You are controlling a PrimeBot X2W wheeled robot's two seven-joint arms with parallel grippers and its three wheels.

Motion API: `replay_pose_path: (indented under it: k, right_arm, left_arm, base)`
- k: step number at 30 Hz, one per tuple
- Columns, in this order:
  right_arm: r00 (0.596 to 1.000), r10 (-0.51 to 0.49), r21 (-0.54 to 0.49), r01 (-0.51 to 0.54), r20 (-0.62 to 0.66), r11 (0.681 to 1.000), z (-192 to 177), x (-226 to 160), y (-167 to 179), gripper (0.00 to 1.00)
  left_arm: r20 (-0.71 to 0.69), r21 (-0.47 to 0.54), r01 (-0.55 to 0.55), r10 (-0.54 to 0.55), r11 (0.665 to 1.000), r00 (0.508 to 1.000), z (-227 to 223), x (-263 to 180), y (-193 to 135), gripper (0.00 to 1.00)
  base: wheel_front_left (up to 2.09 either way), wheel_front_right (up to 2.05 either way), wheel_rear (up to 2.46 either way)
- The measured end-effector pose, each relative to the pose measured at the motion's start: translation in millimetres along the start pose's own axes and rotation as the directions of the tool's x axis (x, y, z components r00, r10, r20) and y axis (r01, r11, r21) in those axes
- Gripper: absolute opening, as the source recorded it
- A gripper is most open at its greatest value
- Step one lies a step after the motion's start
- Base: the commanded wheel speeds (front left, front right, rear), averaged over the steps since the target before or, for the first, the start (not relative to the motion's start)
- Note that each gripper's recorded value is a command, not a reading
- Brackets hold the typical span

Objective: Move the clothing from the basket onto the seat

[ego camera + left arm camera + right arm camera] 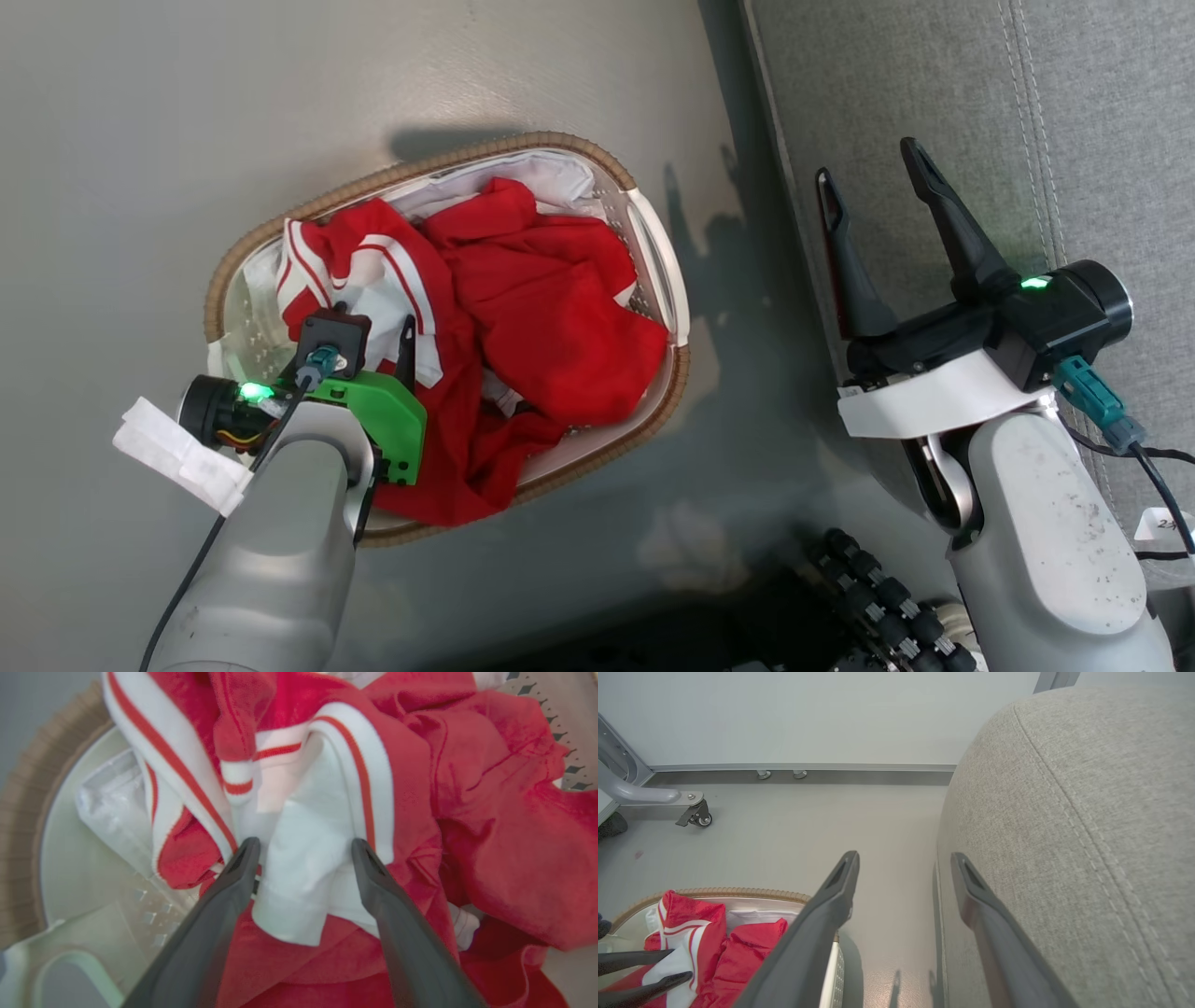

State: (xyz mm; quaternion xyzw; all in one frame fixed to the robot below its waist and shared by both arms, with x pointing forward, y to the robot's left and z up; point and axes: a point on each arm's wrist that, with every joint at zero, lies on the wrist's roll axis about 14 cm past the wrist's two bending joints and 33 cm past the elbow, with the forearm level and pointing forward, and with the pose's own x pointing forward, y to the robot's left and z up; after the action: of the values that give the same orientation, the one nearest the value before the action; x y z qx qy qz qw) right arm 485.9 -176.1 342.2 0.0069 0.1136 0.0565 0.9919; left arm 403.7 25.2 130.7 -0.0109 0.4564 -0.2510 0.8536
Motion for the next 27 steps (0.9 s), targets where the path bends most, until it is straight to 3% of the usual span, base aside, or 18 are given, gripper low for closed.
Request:
replay_pose_path:
  k: [4, 5, 6, 8, 19, 27]
  right_arm:
    - [1.000, -0.006, 0.000, 0.006, -0.015, 1.000, -4.7, -2.2, -2.7, 1.00]
    - [1.000, -0.007, -0.001, 0.007, -0.017, 1.000, -5.0, -2.7, -3.1, 1.00]
    - [1.000, -0.009, 0.001, 0.009, -0.017, 1.000, -5.0, -3.2, -3.5, 1.00]
    - [1.000, -0.011, 0.004, 0.011, -0.016, 1.000, -4.1, -3.8, -4.0, 1.00]
    - [1.000, -0.003, -0.001, 0.003, 0.019, 1.000, 15.6, -9.1, -0.3, 1.00]
    - [0.999, -0.002, -0.023, 0.003, 0.051, 1.000, 38.3, -27.5, 3.9, 1.00]
  left_arm:
    - [-0.033, -0.003, 0.015, -0.015, 1.000, 0.999, -9.3, 5.6, -4.2, 0.99]
    - [-0.039, -0.002, 0.016, -0.016, 1.000, 0.999, -10.6, 6.0, -4.5, 0.73]
    - [-0.042, -0.004, 0.017, -0.017, 1.000, 0.999, -10.8, 6.7, -4.8, 0.37]
    - [-0.046, -0.003, 0.026, -0.026, 1.000, 0.999, -10.5, 6.2, -6.1, 0.00]
    - [-0.005, 0.008, 0.048, -0.048, 0.999, 0.999, 6.7, -11.1, -16.1, 0.00]
    - [0.115, 0.041, 0.052, -0.057, 0.998, 0.992, 39.9, -44.3, -28.0, 0.00]
  base:
    - [0.00, 0.00, 0.00]
    - [0.00, 0.00, 0.00]
    - [0.00, 0.00, 0.00]
    - [0.00, 0.00, 0.00]
    - [0.00, 0.00, 0.00]
    - [0.00, 0.00, 0.00]
